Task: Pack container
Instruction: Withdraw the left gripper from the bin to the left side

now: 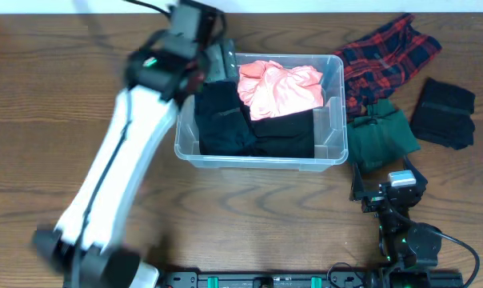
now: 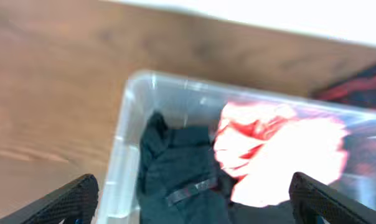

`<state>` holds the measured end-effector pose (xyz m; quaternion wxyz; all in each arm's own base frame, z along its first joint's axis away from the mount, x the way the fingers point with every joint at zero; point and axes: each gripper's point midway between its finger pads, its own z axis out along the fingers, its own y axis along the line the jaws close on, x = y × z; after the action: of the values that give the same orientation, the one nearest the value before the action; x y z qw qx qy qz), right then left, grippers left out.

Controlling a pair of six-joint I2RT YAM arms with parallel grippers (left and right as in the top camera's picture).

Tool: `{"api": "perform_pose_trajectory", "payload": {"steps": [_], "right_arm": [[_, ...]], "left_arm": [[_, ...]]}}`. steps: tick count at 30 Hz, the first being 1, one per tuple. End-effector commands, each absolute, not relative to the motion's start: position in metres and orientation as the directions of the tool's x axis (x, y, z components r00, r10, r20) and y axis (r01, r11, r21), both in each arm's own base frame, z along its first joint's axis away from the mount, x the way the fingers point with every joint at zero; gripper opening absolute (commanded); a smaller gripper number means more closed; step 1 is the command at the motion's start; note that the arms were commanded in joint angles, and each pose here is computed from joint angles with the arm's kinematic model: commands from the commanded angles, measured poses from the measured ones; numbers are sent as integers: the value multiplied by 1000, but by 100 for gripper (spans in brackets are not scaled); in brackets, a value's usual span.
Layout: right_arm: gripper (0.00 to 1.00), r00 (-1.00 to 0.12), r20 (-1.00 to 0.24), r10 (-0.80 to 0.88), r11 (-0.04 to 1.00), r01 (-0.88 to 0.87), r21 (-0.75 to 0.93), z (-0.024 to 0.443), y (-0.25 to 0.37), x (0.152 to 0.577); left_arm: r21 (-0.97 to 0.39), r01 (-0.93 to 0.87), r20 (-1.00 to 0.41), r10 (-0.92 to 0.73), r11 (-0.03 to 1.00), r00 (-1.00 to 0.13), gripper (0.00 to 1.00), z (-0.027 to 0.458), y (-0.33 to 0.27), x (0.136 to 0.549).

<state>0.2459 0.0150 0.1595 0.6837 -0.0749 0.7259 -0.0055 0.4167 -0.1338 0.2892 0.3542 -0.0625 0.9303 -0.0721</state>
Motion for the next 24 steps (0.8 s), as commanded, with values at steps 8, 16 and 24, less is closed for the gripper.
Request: {"api": "perform_pose_trajectory", "payload": {"steps": [8,16,24], "right_arm": [[99,-56,-990,-126,989,-86,-121,159,11,246],[99,-56,-990,-126,989,-86,-121,159,11,246],[99,-20,-997,-69,976,-208,-64,166,33,243]], "left_arm": [[-6,-329,-740,-225,944,-634,98,347,-7,363],[43,-598,-638,-439,800,-633,98,324,87,320],[62,-656,-616,-488,752,-618,98,320,111,306]]}}
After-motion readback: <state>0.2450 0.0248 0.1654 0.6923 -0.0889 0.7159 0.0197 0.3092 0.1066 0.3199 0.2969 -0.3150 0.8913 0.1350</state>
